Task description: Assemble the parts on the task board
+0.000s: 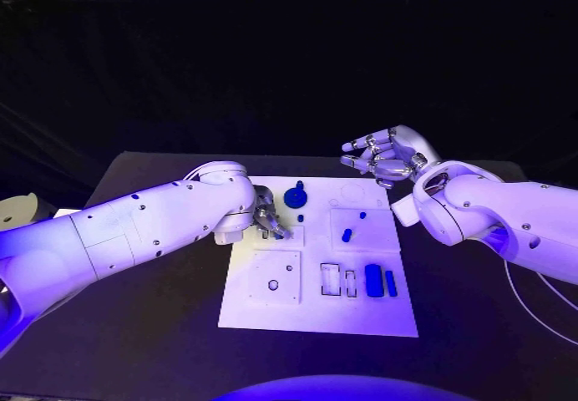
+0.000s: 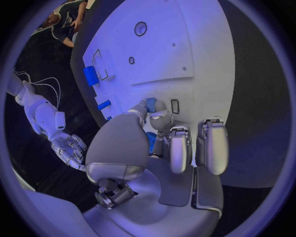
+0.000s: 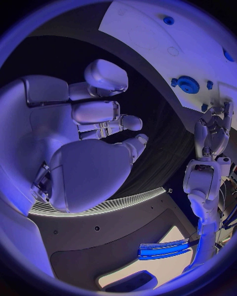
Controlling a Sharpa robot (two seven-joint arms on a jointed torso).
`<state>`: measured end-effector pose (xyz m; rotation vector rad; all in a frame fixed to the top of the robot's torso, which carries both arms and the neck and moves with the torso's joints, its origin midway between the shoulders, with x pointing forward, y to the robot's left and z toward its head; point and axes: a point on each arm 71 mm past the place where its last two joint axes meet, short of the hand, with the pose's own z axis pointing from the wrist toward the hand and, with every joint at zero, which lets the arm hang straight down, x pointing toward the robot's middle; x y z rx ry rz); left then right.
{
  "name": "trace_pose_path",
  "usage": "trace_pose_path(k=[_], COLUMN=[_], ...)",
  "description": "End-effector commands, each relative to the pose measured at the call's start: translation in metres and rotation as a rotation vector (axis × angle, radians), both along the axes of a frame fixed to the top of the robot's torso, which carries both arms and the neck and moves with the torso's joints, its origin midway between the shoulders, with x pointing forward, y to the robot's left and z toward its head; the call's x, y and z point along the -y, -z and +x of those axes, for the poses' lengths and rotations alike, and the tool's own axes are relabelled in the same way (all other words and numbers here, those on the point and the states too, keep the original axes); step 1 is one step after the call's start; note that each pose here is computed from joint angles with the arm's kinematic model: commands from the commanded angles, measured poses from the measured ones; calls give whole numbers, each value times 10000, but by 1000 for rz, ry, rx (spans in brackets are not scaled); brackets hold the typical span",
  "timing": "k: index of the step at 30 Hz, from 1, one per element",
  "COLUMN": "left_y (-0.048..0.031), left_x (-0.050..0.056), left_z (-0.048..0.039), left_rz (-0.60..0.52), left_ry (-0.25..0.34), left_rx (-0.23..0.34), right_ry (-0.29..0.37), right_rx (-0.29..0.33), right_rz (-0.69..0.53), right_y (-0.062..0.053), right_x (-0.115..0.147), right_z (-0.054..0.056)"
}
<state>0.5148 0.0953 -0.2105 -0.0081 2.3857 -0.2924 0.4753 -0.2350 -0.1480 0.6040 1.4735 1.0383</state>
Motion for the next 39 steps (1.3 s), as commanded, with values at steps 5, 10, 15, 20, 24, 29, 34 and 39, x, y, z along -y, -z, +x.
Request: trace_pose_path(k=[5, 10, 15, 20, 24, 29, 34, 39], left_y=[49, 35, 34, 39, 43, 50, 62, 73], left_x=[-54, -45, -53, -72, -96, -109, -109, -116], left_z=[9, 38, 82, 113, 133, 143, 144, 151], left_rz=[109, 119, 131, 140, 149, 159, 169, 176], left_ry=[-14, -12, -18, -27, -33, -33, -29, -30], left_rx=[-53, -60, -68, -68, -67, -69, -76, -79], right_ry=[-20, -20, -20, -20, -20, -20, -20, -20], right_rx=[0, -1, -1, -1, -1, -1, -2, -1], right_rz=[-7, -7, -7, -7, -7, -7, -7, -7], right_y=[8, 10, 11, 11, 10, 9, 8, 7], right_x=[-34, -39, -43, -43, -44, -43, -44, -42], right_z=[2, 5, 7, 6, 2, -2, -7, -11])
